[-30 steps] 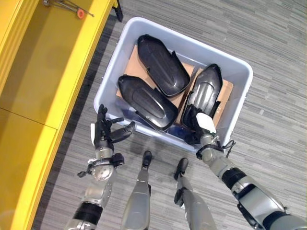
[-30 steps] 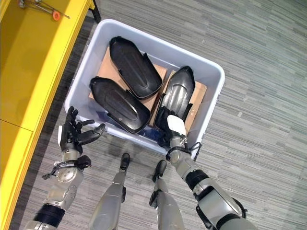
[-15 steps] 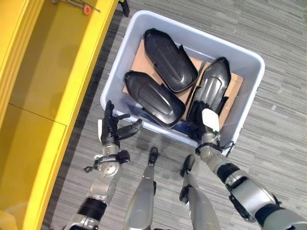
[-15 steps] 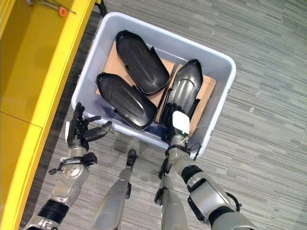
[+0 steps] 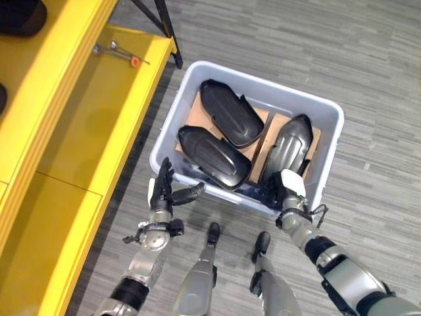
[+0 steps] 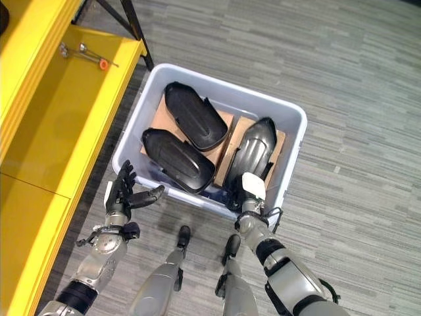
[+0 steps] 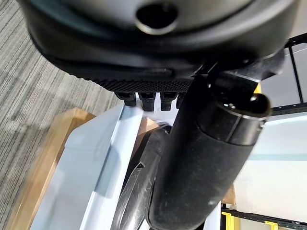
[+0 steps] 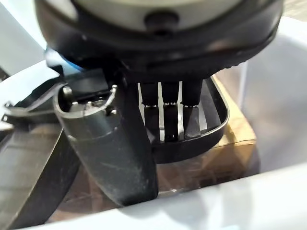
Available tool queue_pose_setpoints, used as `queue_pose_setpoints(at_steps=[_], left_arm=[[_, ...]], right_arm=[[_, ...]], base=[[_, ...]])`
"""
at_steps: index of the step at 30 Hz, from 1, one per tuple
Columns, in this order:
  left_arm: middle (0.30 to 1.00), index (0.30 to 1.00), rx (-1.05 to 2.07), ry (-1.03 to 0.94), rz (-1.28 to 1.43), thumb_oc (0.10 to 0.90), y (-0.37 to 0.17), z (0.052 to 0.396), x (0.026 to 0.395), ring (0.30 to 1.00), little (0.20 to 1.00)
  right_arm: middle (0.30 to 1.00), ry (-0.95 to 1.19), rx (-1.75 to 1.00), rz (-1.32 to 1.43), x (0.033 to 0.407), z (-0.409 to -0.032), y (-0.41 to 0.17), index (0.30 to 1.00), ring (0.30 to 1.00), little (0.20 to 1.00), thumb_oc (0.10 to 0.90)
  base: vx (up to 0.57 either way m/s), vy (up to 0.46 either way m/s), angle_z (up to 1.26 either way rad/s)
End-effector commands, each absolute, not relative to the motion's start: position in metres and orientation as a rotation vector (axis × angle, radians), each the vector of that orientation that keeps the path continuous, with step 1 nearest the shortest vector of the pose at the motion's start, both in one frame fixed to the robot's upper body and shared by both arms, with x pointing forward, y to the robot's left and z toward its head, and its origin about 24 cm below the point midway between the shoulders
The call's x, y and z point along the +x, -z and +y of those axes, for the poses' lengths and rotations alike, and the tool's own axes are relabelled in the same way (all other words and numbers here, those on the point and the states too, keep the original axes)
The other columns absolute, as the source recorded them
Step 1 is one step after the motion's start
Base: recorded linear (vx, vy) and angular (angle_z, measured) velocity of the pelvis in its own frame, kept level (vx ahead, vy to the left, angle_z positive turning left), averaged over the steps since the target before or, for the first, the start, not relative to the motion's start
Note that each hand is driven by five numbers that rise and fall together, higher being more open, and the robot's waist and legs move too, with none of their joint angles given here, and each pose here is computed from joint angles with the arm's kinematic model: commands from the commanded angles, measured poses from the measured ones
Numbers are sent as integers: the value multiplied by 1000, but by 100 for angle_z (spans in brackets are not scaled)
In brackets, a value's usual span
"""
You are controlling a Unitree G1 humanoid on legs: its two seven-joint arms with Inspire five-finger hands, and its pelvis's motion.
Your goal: Move parts from the plastic box to the shelf.
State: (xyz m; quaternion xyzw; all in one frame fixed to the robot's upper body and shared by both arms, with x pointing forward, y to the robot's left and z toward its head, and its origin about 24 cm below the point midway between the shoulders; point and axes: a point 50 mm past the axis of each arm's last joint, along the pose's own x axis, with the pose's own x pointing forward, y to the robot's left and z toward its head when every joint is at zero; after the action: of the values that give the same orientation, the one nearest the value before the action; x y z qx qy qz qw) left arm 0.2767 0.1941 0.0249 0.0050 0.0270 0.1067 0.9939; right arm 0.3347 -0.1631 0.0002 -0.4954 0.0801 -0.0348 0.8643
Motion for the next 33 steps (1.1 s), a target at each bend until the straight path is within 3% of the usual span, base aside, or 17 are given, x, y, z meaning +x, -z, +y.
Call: queue_pose_setpoints(at_steps=[1, 17, 33], left_arm=[[1000, 1000, 62, -201, -116, 900, -57, 199, 286, 1000, 1000], [1000, 1000, 104, -296, 56, 900, -16, 231, 258, 1000, 1000], [1000, 1000, 130, -283, 164, 900, 8, 233, 231, 1000, 1000]], right_arm=[[300, 56, -1116, 19, 338, -157, -16, 300, 300, 300, 400], [300, 63, -1068, -438, 332, -165, -115, 300, 300, 300, 400], [300, -97, -1033, -614, 299, -151, -142, 300, 300, 300, 400]], base=[[75, -16, -4], [79, -9, -16], [32, -32, -6]])
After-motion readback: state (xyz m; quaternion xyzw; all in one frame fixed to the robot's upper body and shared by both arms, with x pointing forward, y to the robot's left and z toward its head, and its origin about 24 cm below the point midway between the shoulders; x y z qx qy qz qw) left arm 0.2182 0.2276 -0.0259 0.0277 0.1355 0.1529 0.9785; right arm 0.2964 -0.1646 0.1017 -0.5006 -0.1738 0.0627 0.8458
